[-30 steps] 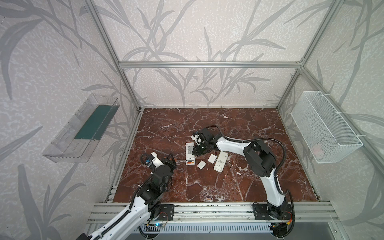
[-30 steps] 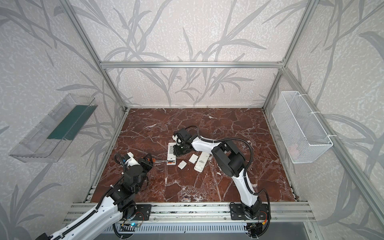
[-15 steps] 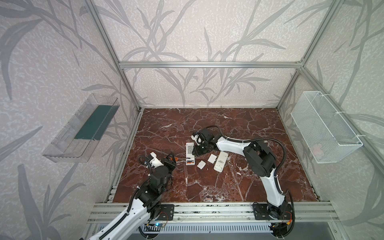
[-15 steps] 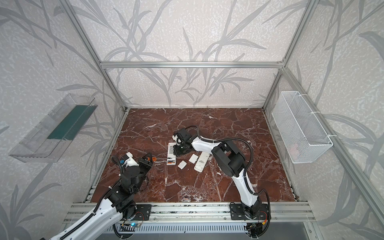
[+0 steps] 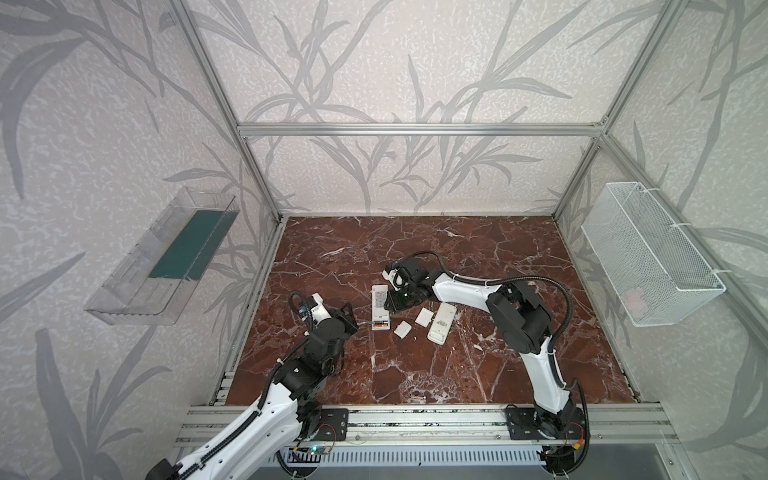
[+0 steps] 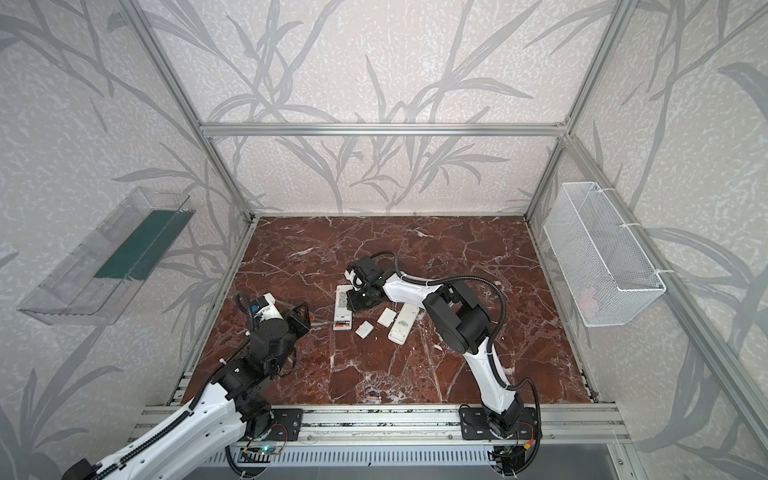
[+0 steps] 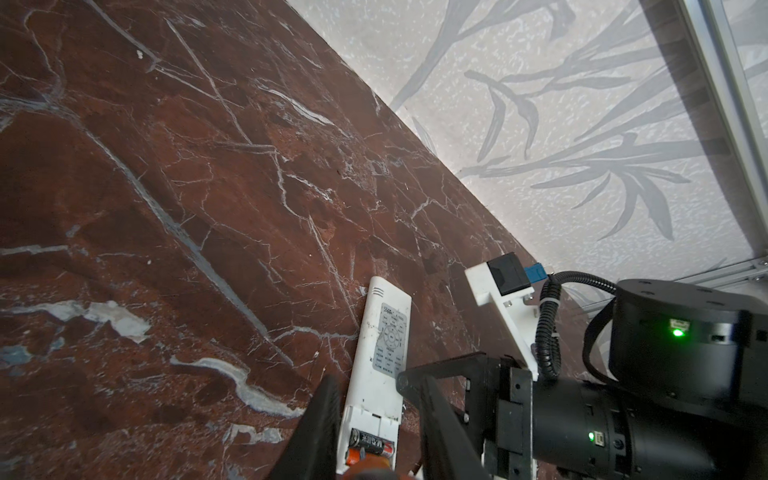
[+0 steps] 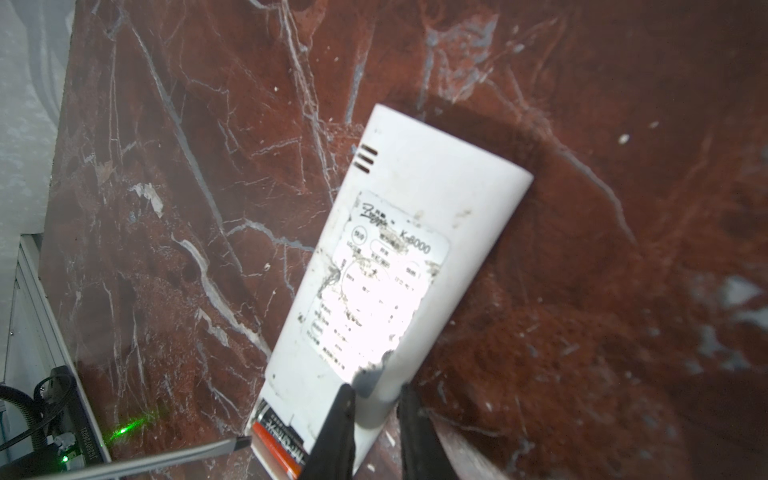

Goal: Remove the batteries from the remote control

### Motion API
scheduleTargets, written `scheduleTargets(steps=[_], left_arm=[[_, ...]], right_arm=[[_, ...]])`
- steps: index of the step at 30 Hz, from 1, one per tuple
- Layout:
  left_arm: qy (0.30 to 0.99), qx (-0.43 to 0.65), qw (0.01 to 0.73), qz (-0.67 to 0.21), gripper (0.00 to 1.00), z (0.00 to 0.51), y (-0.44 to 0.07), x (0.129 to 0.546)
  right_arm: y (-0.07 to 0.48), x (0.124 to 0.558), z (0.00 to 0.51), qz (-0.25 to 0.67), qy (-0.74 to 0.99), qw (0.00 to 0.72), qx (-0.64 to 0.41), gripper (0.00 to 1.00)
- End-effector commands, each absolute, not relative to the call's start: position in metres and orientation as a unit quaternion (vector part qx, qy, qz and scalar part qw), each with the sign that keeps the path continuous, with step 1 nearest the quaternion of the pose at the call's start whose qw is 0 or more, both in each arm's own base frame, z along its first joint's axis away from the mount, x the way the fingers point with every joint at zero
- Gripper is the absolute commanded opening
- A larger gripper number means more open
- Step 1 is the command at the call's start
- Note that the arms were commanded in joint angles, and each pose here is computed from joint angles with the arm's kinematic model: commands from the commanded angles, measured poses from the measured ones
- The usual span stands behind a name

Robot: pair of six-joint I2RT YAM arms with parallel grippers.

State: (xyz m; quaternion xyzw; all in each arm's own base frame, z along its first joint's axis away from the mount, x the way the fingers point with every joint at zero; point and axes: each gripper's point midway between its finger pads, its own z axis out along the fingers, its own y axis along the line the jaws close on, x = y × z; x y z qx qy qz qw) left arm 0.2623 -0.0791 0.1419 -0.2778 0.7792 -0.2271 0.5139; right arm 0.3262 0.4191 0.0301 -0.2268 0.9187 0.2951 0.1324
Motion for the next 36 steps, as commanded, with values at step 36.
scheduleTargets(steps=[36], left_arm=[[0.777, -0.237, 0.542, -0.215, 0.00, 0.162, -0.082, 0.277]], right_arm=[[0.407, 0.305, 0.002, 0.258, 0.933, 0.092, -0.235, 0.18]])
